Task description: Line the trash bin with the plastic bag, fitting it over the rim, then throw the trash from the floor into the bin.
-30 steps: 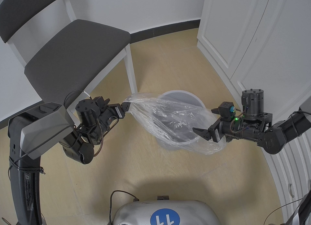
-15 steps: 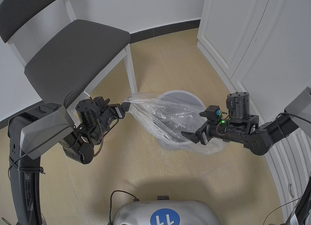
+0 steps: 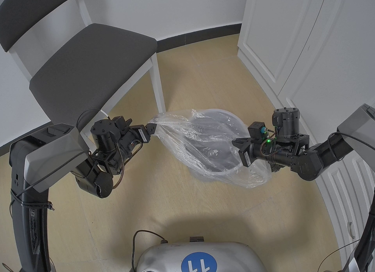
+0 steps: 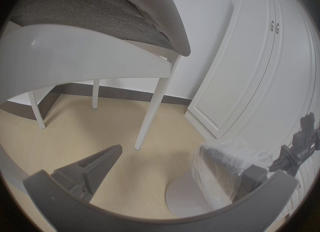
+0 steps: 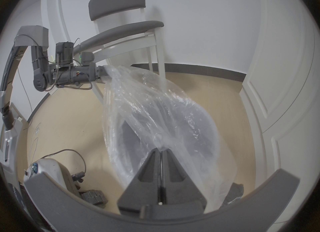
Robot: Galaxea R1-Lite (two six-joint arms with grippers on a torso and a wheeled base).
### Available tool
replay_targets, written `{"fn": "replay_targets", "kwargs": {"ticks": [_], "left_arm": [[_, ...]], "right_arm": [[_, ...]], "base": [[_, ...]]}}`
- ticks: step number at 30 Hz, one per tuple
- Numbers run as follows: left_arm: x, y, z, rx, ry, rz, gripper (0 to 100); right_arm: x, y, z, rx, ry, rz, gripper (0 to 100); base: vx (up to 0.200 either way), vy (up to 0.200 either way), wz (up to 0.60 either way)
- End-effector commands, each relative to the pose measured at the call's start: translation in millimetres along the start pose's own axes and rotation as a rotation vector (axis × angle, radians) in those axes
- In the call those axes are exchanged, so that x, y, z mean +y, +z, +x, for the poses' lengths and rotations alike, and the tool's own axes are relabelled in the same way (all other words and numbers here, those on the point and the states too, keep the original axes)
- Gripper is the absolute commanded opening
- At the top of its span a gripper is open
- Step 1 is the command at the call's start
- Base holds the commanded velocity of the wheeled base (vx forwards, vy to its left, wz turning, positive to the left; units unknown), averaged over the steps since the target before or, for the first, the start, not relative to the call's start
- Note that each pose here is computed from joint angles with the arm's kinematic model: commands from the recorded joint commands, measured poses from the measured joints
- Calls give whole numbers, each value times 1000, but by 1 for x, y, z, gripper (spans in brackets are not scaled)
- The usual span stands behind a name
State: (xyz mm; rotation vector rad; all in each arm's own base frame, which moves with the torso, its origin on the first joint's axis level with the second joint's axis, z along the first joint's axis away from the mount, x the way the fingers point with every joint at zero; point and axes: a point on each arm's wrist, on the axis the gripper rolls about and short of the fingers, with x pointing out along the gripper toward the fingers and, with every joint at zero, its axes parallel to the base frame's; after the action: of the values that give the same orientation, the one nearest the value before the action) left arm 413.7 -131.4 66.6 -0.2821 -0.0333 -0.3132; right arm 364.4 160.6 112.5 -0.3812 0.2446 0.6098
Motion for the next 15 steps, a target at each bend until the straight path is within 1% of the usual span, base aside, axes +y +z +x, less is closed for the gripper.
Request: {"fn": "replay_targets", "kwargs": {"ticks": [1,2,4,5,7,8,9,10,13,14,15], "left_arm": [[1,2,0,-5,3,0,100],[1,2,0,-6,3,0,100],[1,2,1,-8,2,0,100],[1,2,1,-8,2,0,100],[2,3,2,-13,4,0,100],[2,3,2,-13,4,0,100],[3,1,2,-10,6,0,100],[4,1,3,-9,8,0,100],[5,-2,3,-5,9,0,100],[5,-3,3,-2,9,0,100],[5,-3,3,-2,9,0,100]], "right_arm": [[-16,6,10,-32,-51,3,0],[-24,14,14,-56,-92,3,0],[-35,26,21,-95,-143,7,0],[-35,28,22,-99,-146,8,0],[-44,39,34,-148,-176,44,0],[-44,39,34,-148,-176,44,0],[-48,43,45,-175,-205,74,0],[-51,44,52,-183,-225,80,0],[-55,43,70,-199,-279,86,0],[-55,43,70,-199,-279,86,0],[-57,42,79,-206,-305,89,0]], "base": [[0,0,0],[0,0,0],[0,0,0],[0,0,0],[0,0,0],[0,0,0],[0,0,0],[0,0,0],[0,0,0],[0,0,0],[0,0,0]]}}
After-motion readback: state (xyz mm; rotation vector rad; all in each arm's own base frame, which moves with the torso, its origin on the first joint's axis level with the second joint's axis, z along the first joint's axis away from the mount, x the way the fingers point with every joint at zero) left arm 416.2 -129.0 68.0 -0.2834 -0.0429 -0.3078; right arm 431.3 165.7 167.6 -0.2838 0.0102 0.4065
